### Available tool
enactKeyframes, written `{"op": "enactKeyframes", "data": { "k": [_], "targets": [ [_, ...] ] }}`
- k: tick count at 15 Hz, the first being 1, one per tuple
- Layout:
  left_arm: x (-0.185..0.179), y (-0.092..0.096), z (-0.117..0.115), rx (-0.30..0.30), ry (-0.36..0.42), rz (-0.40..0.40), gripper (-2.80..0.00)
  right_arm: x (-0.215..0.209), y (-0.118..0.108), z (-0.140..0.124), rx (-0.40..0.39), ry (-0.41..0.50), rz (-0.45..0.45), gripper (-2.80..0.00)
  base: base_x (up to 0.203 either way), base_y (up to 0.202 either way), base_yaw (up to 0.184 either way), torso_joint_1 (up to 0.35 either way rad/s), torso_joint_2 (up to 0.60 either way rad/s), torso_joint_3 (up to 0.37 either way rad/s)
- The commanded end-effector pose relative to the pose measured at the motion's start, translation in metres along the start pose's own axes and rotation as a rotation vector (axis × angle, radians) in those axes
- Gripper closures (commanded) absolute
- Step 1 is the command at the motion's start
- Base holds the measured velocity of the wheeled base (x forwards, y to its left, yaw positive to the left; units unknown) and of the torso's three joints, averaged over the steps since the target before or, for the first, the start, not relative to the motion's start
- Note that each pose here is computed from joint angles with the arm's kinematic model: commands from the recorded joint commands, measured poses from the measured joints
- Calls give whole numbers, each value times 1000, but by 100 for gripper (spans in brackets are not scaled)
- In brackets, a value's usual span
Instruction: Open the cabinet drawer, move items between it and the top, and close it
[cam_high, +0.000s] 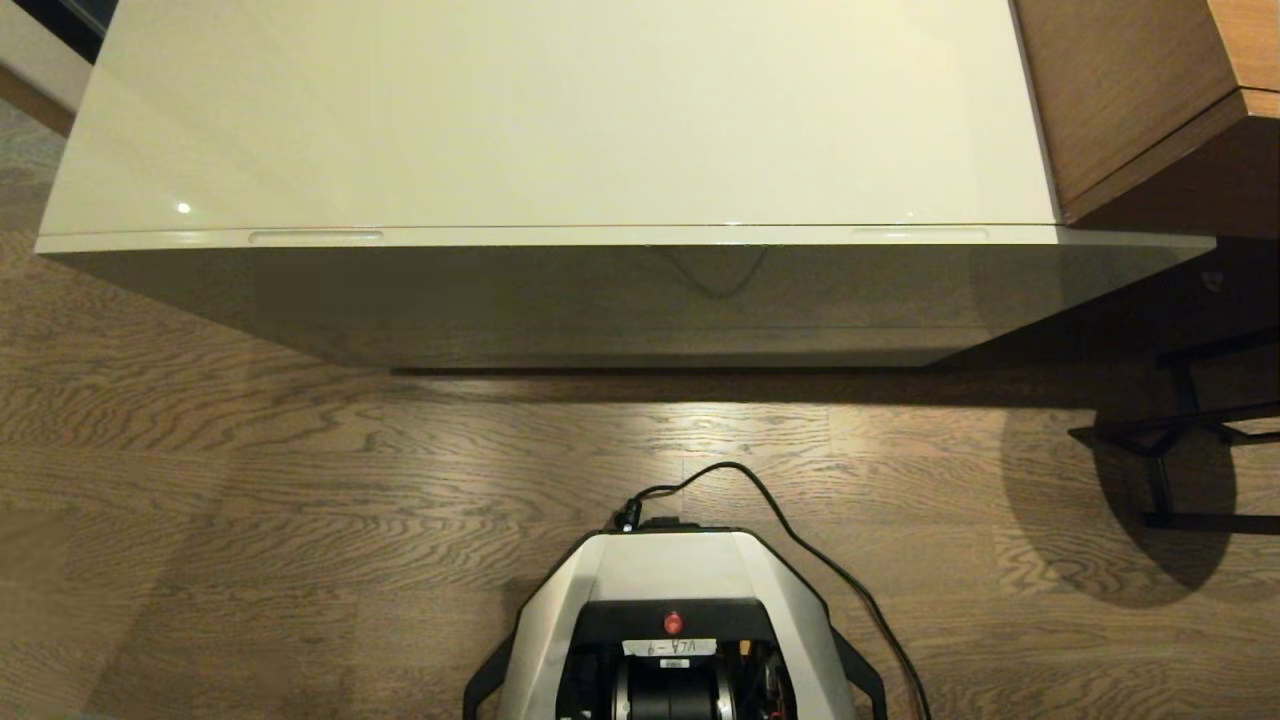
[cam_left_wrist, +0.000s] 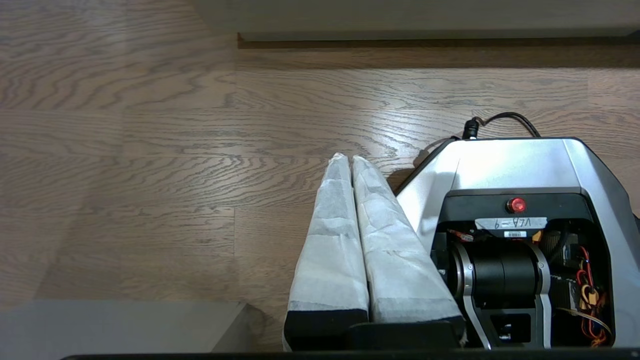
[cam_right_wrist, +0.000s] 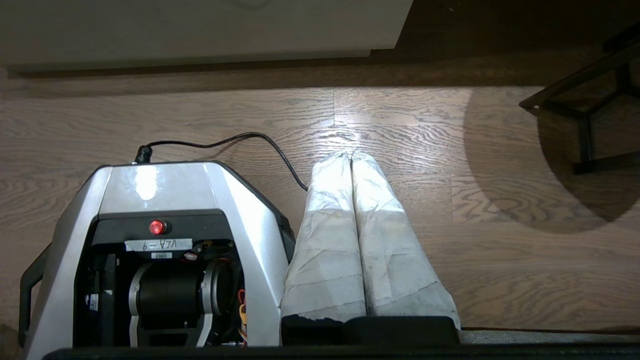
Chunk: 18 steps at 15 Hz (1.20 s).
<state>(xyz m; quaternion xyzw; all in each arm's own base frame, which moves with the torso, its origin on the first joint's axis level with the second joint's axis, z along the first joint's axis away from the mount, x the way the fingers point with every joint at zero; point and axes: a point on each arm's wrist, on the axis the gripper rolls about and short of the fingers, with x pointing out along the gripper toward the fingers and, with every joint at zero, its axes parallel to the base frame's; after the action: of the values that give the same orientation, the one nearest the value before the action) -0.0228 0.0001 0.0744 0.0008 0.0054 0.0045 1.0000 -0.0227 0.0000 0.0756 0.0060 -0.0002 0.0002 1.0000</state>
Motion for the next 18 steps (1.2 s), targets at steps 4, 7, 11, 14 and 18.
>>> {"op": "enactKeyframes", "data": {
  "k": [4, 7, 11, 14, 18],
  "targets": [
    [0, 0, 0, 0, 0, 2, 0, 0, 0, 0, 0, 2, 0, 0, 0, 0, 0, 0, 0, 0],
    [0, 0, 0, 0, 1, 0, 0, 0, 0, 0, 0, 2, 1, 0, 0, 0, 0, 0, 0, 0],
    [0, 0, 0, 0, 1, 1, 0, 0, 0, 0, 0, 2, 0, 0, 0, 0, 0, 0, 0, 0],
    [0, 0, 0, 0, 1, 1, 0, 0, 0, 0, 0, 2, 0, 0, 0, 0, 0, 0, 0, 0],
    [0, 0, 0, 0, 1, 2, 0, 0, 0, 0, 0, 2, 1, 0, 0, 0, 0, 0, 0, 0]
  ]
}}
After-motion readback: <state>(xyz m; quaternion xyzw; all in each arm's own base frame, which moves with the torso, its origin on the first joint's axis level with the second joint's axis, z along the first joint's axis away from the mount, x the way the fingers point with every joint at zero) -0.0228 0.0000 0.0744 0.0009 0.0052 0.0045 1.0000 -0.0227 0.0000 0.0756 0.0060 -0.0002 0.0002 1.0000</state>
